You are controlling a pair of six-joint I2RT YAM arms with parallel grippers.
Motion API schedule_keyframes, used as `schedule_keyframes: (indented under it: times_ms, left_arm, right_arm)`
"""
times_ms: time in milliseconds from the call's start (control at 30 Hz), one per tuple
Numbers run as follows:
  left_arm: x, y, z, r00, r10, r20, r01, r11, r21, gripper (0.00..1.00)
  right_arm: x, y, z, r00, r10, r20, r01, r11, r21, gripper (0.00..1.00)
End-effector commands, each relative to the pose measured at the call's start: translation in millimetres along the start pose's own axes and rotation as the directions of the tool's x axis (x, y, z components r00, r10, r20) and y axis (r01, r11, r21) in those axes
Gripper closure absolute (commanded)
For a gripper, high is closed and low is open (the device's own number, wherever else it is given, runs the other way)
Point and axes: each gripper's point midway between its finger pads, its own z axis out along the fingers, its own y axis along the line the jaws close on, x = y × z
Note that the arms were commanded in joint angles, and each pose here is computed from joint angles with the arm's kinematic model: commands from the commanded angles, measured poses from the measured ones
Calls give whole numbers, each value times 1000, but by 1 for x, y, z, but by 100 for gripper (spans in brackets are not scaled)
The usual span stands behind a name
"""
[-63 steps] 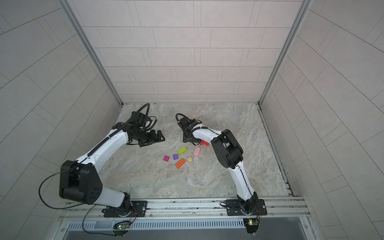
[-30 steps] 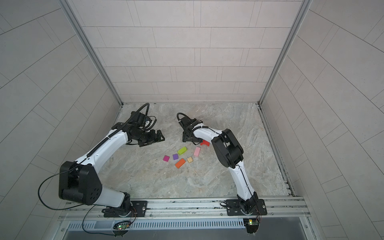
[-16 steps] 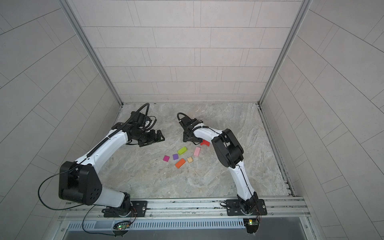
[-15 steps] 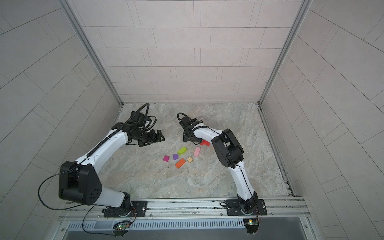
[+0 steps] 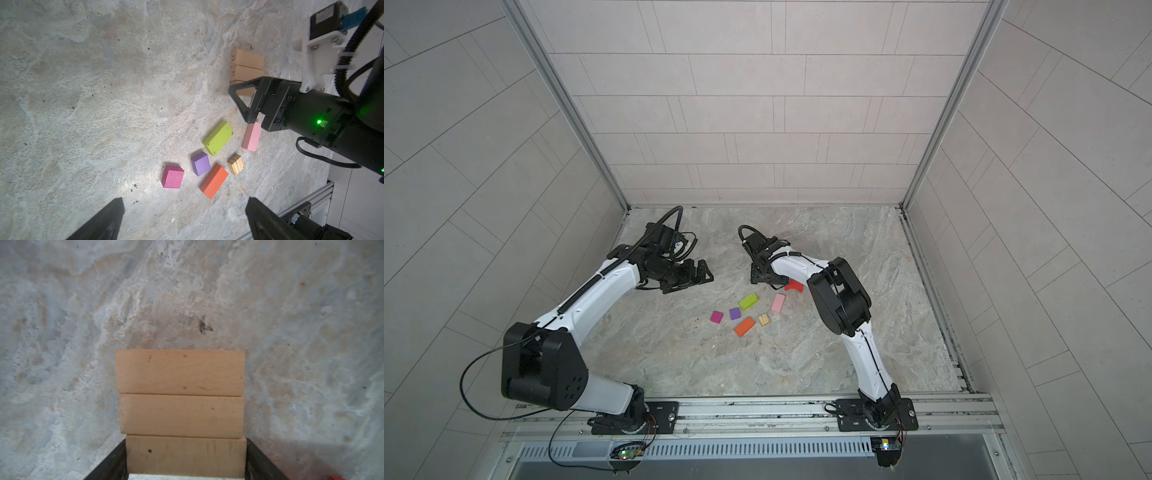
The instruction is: Build the wood block tower
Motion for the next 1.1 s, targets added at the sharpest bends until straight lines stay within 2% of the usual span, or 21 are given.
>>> schedule_keyframes:
  times_ms: [0, 1067]
  left_arm:
    - [1, 2, -6, 1000, 8, 19, -7, 1000, -7, 2]
    - [1, 4, -7, 1000, 6, 22, -6, 1000, -12, 1]
  right_arm:
    - [3, 6, 1, 1000, -2, -19, 2, 1000, -16, 19]
    - [7, 11, 5, 1000, -13, -26, 12, 1000, -25, 19]
